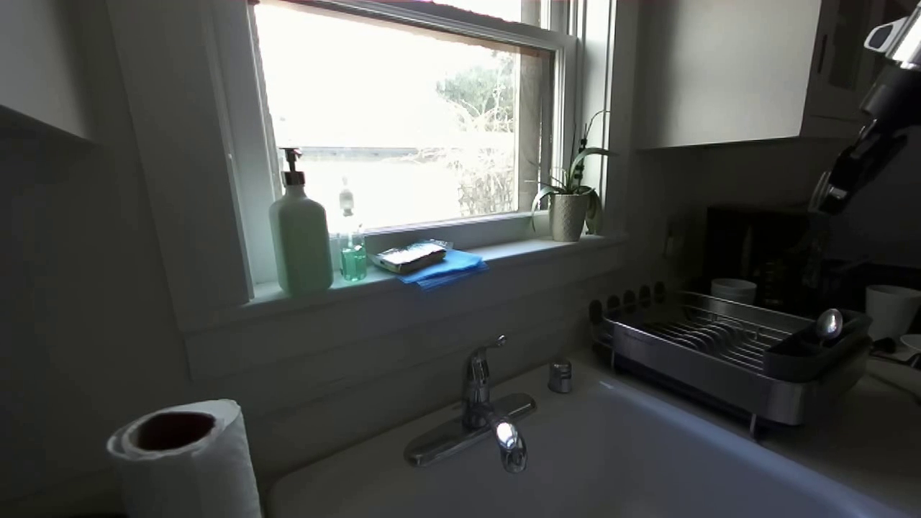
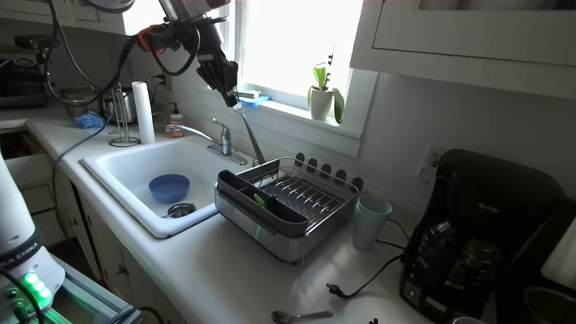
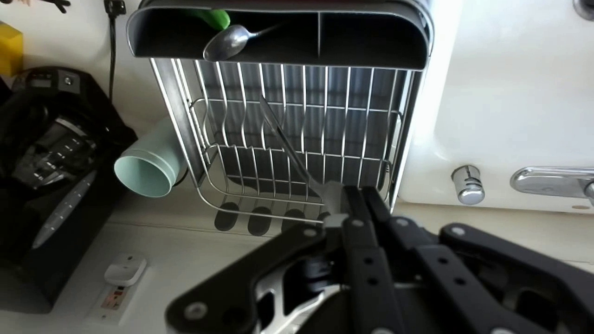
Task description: Place the fork in the right compartment, the spoon in the left compartment and the knife in the middle compartment
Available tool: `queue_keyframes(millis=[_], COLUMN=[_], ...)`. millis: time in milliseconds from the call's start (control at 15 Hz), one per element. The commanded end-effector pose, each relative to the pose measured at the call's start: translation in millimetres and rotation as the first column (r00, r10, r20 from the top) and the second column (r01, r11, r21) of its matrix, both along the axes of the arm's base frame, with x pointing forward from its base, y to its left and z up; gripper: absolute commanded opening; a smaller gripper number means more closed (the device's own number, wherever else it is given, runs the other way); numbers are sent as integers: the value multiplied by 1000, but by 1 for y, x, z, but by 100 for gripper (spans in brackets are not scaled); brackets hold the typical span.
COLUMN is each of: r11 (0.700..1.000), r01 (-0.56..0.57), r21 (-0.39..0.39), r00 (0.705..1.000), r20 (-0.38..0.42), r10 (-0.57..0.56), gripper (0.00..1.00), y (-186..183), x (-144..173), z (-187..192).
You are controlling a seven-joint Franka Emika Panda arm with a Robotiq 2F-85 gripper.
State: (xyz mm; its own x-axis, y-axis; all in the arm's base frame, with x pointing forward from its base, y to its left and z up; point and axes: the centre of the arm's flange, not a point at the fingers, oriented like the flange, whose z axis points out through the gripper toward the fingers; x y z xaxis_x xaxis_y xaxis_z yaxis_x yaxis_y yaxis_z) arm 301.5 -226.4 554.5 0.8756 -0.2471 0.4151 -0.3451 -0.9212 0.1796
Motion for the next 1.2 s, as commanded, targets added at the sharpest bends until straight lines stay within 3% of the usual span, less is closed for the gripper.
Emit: queue_keyframes(millis=[0,667,933,1067,1133], r11=[1000,989,983,976,980], r01=[-5,105,111,130,134], r21=[-2,101,143,172,146], r00=[1000,994,993,989,990], r20=[6,22,30,54,24], r10=[5,-108,-117,-141,-139], gripper=[1,1,1,1,4], y=[-7,-71,-96,-100,-93], x=[-14,-63,-67,-65,-71], z=[5,-20,-42,-46,-41])
